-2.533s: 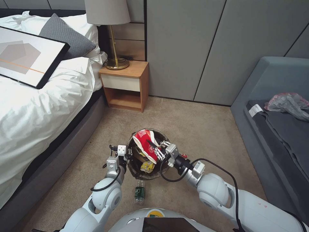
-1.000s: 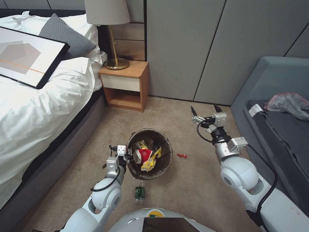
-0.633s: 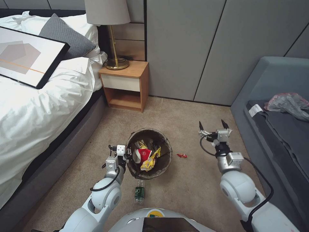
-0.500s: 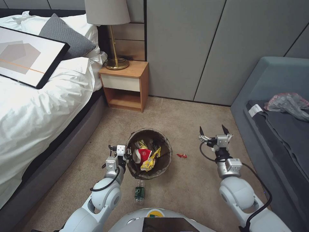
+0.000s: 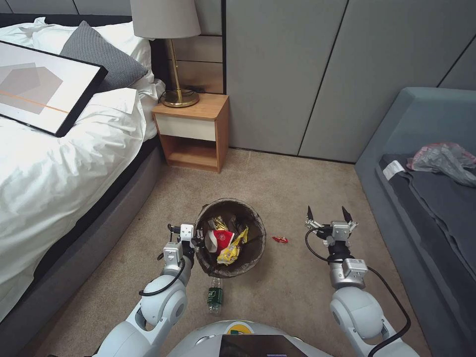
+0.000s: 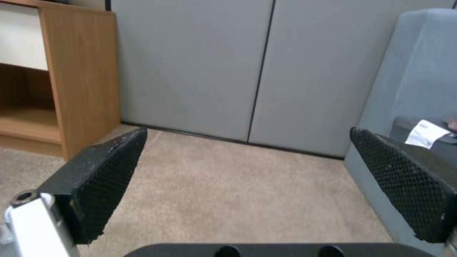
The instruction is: Pick up the trash bin, then pick up the garbage from the floor and place it into the trash bin.
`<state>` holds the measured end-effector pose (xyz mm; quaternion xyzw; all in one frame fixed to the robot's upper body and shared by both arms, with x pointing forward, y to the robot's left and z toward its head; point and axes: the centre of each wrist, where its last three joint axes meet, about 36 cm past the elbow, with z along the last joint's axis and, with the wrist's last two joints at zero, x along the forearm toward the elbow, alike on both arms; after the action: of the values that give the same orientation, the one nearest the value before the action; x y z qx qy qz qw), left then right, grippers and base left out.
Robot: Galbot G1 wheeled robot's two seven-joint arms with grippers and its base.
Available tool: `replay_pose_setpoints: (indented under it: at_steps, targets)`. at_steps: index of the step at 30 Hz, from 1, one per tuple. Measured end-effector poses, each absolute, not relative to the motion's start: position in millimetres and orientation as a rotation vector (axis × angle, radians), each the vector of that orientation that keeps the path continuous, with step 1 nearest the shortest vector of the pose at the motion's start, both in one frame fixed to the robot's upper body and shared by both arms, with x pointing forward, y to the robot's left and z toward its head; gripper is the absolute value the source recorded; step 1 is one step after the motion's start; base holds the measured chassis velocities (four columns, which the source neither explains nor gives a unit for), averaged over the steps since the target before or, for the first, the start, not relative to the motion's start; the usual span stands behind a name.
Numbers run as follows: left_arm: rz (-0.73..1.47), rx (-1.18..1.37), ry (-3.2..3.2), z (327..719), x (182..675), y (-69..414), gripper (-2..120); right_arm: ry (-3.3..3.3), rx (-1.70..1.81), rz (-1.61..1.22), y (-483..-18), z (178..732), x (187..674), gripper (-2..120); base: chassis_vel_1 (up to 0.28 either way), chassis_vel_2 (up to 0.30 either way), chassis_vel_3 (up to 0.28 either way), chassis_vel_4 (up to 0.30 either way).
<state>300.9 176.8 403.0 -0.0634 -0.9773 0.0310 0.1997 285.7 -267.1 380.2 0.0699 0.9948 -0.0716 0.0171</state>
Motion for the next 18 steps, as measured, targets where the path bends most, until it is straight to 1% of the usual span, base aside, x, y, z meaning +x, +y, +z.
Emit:
replay_pose_setpoints:
  at_steps: [18]
  targets:
    - [0.089, -0.178, -2.734, 404.1, 299.0, 175.9, 0, 3.086, 0.227, -0.204, -262.2, 375.7, 285.5, 100, 0.000, 0.000, 0.000, 0.000]
